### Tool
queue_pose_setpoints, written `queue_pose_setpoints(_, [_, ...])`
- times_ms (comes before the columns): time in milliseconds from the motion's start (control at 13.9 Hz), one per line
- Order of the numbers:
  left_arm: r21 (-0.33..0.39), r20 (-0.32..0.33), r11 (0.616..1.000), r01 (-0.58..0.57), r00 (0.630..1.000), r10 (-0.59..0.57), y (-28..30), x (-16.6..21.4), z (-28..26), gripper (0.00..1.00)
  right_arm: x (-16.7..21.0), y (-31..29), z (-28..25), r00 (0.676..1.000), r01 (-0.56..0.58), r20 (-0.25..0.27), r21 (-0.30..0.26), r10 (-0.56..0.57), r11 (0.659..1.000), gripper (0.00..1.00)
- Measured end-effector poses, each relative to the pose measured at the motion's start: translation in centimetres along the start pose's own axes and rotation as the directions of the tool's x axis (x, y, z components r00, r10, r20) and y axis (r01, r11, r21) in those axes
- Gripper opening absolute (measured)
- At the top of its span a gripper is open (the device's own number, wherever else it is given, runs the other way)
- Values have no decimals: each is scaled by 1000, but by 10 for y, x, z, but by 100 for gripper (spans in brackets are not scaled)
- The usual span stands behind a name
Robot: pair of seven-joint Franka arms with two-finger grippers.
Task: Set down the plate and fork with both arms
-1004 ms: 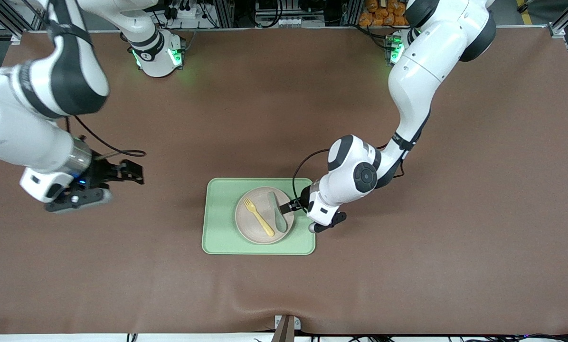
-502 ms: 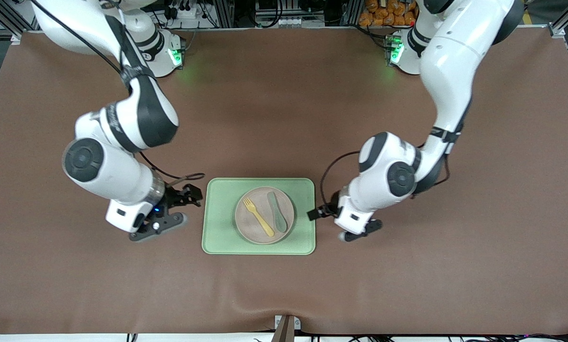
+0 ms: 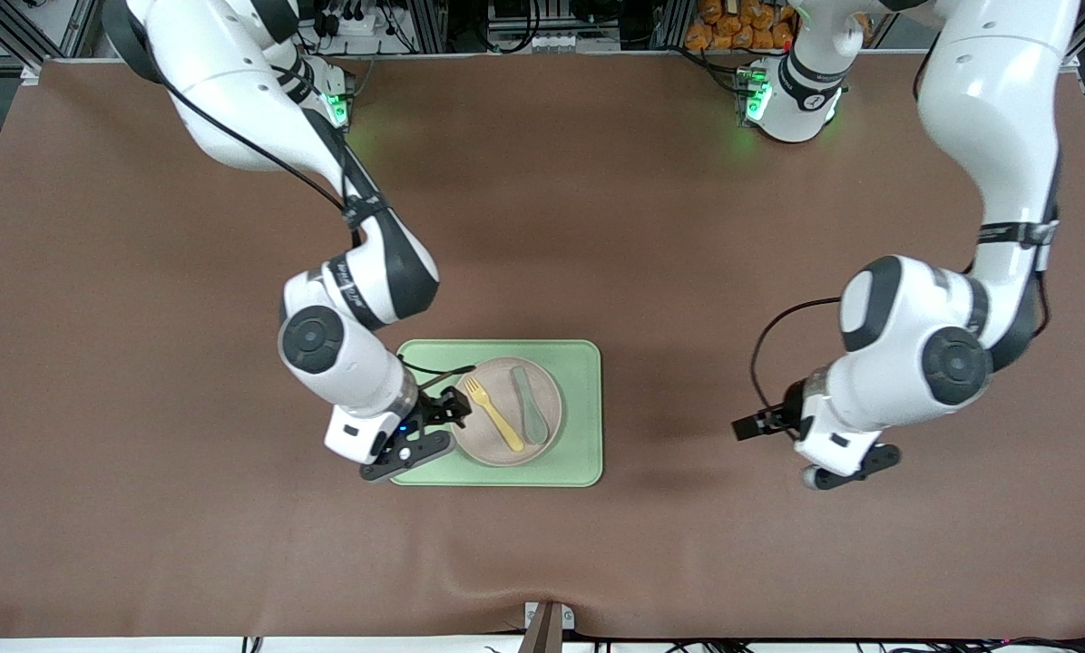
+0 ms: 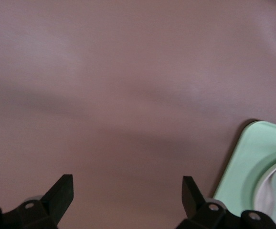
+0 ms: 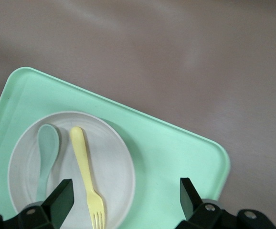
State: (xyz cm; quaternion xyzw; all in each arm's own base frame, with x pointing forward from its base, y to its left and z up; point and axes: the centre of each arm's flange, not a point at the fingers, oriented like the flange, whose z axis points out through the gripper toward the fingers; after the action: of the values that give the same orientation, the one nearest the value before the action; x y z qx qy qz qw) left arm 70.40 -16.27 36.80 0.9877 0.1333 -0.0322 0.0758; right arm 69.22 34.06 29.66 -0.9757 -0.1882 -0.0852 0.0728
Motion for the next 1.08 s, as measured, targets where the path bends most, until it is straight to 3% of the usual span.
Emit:
queue_pose_setpoints(72, [13, 14, 1000, -16, 1000, 15, -17, 4, -10, 100, -2, -6, 13, 1000, 4, -5, 1, -4, 1000, 97])
queue_pose_setpoints(215, [31, 38, 999, -32, 999, 31, -53, 12, -26, 100, -5, -14, 30, 1000, 9, -1, 1, -9, 1000, 80])
queue_pose_setpoints(502, [66, 77, 998, -24, 997, 19, -93, 4, -72, 100, -13, -37, 53, 1000, 28, 9, 6, -28, 1000, 76])
queue_pose_setpoints(860, [108, -19, 992, -58, 998, 60, -75, -72, -214, 100, -23, -44, 87, 999, 37, 3, 0, -37, 999, 70])
queue_pose_setpoints(1075, [146, -19, 981, -128, 991, 132, -78, -116, -266, 100, -27, -45, 93, 999, 46, 13, -6, -46, 999, 68])
